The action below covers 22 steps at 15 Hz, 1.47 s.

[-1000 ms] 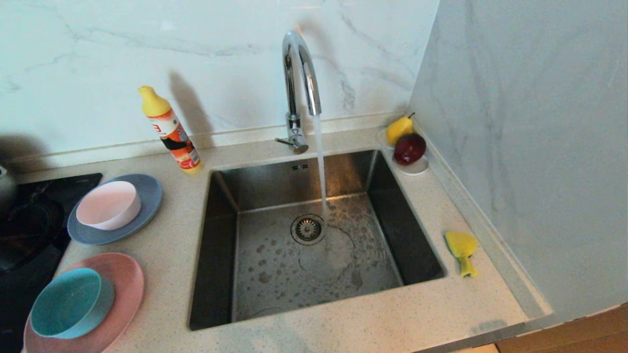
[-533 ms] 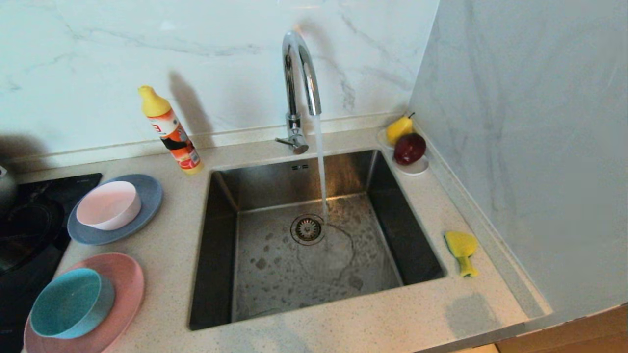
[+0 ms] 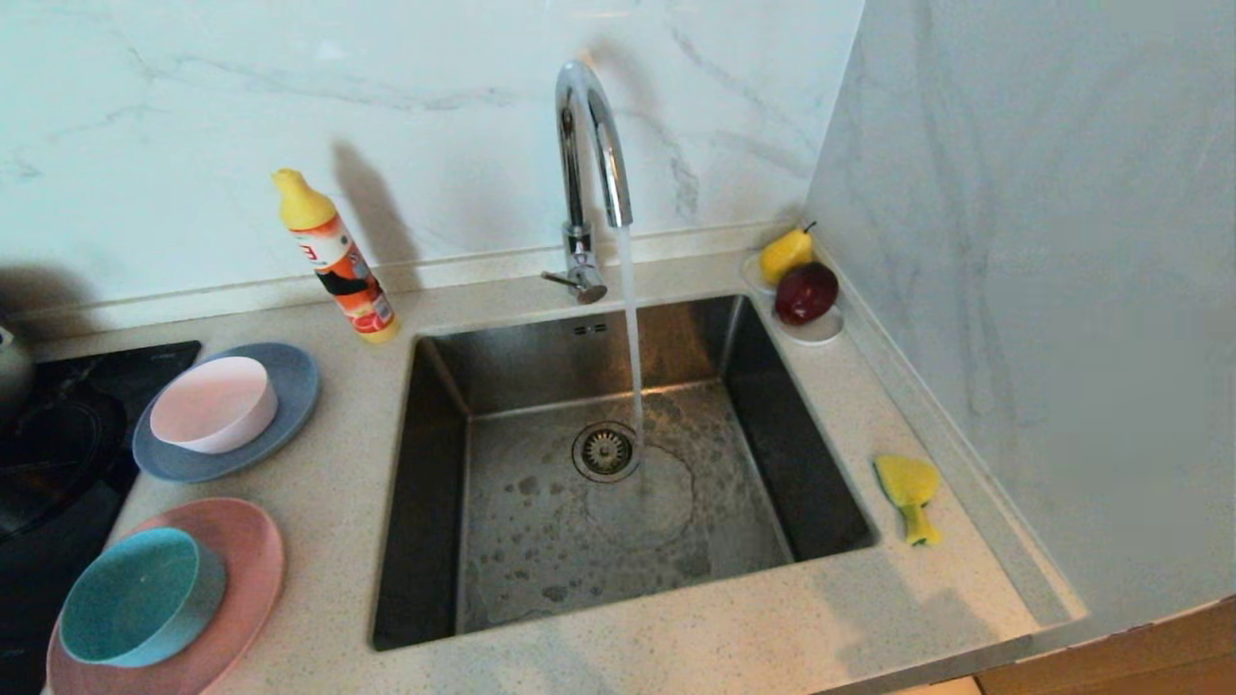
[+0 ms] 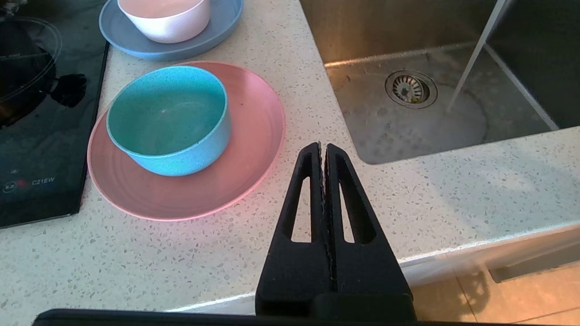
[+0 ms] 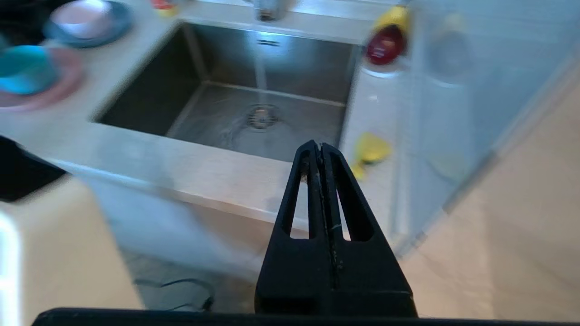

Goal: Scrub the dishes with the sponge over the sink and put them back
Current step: Pick up a bowl and the sponge

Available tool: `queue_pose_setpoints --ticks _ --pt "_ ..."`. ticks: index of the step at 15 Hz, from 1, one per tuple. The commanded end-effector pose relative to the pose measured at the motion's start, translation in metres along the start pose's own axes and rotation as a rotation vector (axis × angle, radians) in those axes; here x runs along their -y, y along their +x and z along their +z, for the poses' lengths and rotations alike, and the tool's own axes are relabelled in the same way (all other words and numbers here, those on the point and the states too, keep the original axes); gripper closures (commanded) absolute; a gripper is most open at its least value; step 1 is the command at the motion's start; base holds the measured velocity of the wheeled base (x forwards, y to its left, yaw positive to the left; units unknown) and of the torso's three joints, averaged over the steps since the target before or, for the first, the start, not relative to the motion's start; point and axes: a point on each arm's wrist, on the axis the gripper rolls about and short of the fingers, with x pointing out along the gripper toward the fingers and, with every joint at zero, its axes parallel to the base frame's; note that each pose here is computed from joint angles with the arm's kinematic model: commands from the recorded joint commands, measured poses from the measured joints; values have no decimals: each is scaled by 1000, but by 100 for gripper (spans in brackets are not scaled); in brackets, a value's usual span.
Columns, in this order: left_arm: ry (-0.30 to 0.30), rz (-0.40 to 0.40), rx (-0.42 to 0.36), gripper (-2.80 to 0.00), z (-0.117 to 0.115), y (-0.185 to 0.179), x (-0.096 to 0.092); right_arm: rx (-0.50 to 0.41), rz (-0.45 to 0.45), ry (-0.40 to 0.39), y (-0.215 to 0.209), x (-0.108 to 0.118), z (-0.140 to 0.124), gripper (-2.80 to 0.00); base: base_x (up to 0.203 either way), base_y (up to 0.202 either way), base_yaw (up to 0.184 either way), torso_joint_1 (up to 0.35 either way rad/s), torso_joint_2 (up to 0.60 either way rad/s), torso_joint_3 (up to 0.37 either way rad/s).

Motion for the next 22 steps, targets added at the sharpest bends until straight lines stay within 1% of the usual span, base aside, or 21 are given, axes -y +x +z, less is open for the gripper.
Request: queue_pose_setpoints --ticks 1,4,6,8,14,16,18,20,22 --pt "0 -1 -21 0 -5 2 0 -81 69 38 28 11 23 0 0 0 0 0 0 0" --pt "0 -1 -21 0 -5 2 0 -101 164 48 50 19 50 0 0 0 0 0 0 0" --pt "0 -1 -21 0 -5 2 0 -123 197 59 67 26 65 0 0 0 0 0 0 0" --pt "0 -1 -21 0 -5 2 0 -156 226 74 85 34 72 0 0 0 0 0 0 0" --pt "0 -1 -21 0 -5 2 0 -292 289 110 139 56 66 0 0 0 0 0 0 0" --pt "0 -1 -21 0 -5 2 0 -334 331 128 157 60 64 0 0 0 0 0 0 0" --pt "0 -1 -22 0 -5 2 0 -369 353 130 172 60 63 0 0 0 0 0 0 0" --pt "0 -1 -21 0 -5 2 0 -412 346 119 189 58 61 0 0 0 0 0 0 0" --pt "0 -1 -21 0 -5 2 0 -463 294 92 210 53 54 0 0 0 0 0 0 0"
